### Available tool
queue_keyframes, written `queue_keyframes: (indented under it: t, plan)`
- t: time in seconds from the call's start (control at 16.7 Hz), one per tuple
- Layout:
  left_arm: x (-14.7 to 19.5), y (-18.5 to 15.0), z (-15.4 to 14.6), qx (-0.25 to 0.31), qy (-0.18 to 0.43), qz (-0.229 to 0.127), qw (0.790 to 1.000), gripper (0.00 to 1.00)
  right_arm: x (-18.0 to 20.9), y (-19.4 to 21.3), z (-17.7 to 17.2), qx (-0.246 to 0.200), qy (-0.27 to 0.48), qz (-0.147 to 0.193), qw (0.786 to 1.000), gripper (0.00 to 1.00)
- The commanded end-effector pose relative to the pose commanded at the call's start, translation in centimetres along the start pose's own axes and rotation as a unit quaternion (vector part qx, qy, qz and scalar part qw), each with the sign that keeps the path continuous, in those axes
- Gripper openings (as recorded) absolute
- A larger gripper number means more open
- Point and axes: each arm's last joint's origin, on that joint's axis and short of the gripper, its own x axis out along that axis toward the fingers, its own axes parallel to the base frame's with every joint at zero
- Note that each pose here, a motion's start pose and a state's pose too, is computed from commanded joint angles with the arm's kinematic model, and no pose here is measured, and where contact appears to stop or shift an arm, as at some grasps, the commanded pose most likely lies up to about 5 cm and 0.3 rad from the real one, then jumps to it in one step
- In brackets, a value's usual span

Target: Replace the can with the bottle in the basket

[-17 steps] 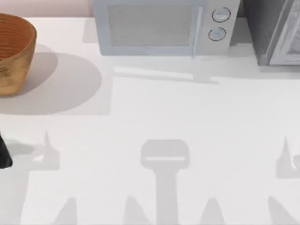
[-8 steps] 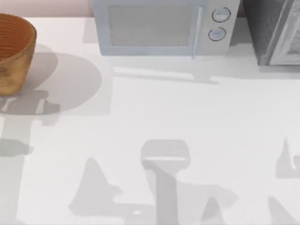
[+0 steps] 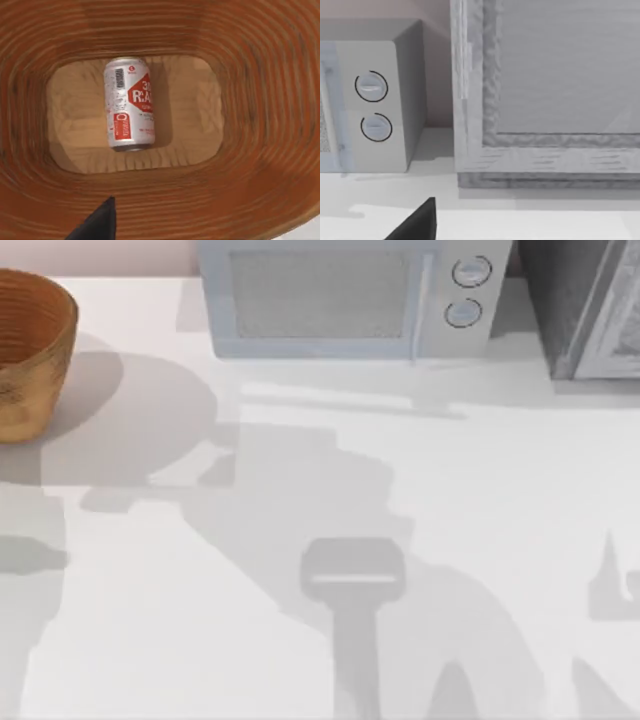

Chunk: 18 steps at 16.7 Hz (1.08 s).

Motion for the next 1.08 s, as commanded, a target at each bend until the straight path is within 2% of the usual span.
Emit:
queue_keyframes:
  t: [0.24, 0.54, 0.72, 1.08]
  plan:
    - [6.9, 4.2, 2.7, -0.032, 0.081, -0.033, 0.996, 1.00, 0.0, 0.0, 0.0, 0.000, 0.000, 0.000, 1.000, 1.00]
    - [13.5, 7.5, 2.8, -0.063, 0.142, -0.061, 0.986, 1.00, 0.0, 0.0, 0.0, 0.000, 0.000, 0.000, 1.000, 1.00]
    - [14.8, 8.0, 2.6, -0.069, 0.154, -0.066, 0.983, 1.00, 0.0, 0.0, 0.0, 0.000, 0.000, 0.000, 1.000, 1.00]
    - [14.8, 7.6, 2.8, -0.065, 0.150, -0.067, 0.984, 1.00, 0.0, 0.0, 0.0, 0.000, 0.000, 0.000, 1.000, 1.00]
